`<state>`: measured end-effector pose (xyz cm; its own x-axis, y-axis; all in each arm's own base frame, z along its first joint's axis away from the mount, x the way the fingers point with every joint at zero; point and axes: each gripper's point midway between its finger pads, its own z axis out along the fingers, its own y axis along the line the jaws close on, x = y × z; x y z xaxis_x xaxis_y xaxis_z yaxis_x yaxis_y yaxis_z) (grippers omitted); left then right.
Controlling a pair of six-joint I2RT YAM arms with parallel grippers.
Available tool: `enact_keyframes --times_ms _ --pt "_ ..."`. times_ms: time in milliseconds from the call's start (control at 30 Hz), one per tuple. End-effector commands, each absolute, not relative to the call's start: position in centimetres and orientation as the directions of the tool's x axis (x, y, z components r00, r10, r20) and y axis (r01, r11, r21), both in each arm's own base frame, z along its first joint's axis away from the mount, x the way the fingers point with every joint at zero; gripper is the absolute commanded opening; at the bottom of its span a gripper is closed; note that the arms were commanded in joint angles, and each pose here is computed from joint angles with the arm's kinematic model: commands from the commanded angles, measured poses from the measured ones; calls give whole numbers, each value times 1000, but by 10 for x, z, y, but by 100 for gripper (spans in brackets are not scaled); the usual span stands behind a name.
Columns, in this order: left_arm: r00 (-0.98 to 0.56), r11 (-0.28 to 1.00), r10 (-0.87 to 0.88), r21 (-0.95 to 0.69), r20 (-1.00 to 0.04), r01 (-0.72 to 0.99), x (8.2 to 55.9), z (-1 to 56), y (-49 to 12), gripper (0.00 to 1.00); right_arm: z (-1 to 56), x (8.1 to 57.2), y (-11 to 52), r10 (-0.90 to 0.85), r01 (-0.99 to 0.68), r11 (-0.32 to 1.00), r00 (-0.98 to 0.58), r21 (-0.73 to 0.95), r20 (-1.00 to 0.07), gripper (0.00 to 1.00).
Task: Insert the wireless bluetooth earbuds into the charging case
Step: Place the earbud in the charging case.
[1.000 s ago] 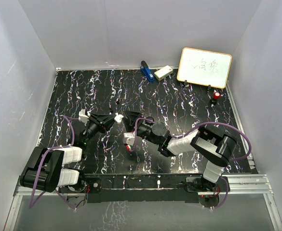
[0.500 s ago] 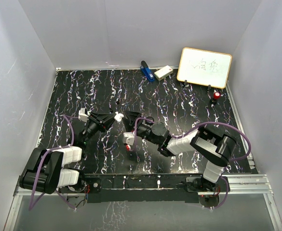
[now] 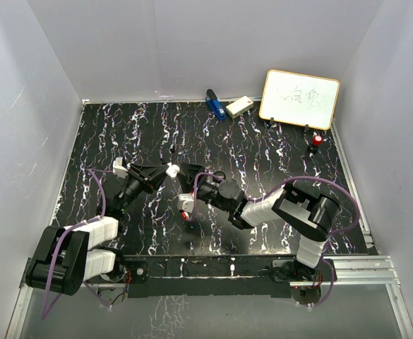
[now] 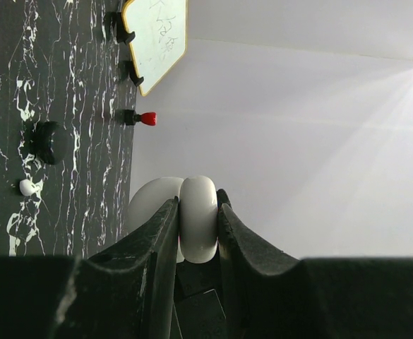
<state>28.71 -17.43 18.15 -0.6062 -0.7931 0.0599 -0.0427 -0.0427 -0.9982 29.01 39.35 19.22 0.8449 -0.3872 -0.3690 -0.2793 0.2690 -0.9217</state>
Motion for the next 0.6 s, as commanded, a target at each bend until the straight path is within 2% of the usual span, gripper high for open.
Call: enact_keyframes --times_ms 0,333,433,567 --pt "-620 -46 -783 -999 42 -8 283 191 -176 0 225 290 400 -346 -239 355 865 -904 -365 45" --pt "-615 -31 -787 -999 46 -35 291 180 -176 0 235 284 389 -345 -264 364 852 -893 -393 46" --pt "-611 -35 -790 -999 48 -34 296 180 -177 0 230 284 382 -360 -339 372 806 -864 -470 52" --pt "-610 -45 -791 -999 52 -27 303 182 -178 0 232 282 359 -338 -443 482 701 -755 -628 55"
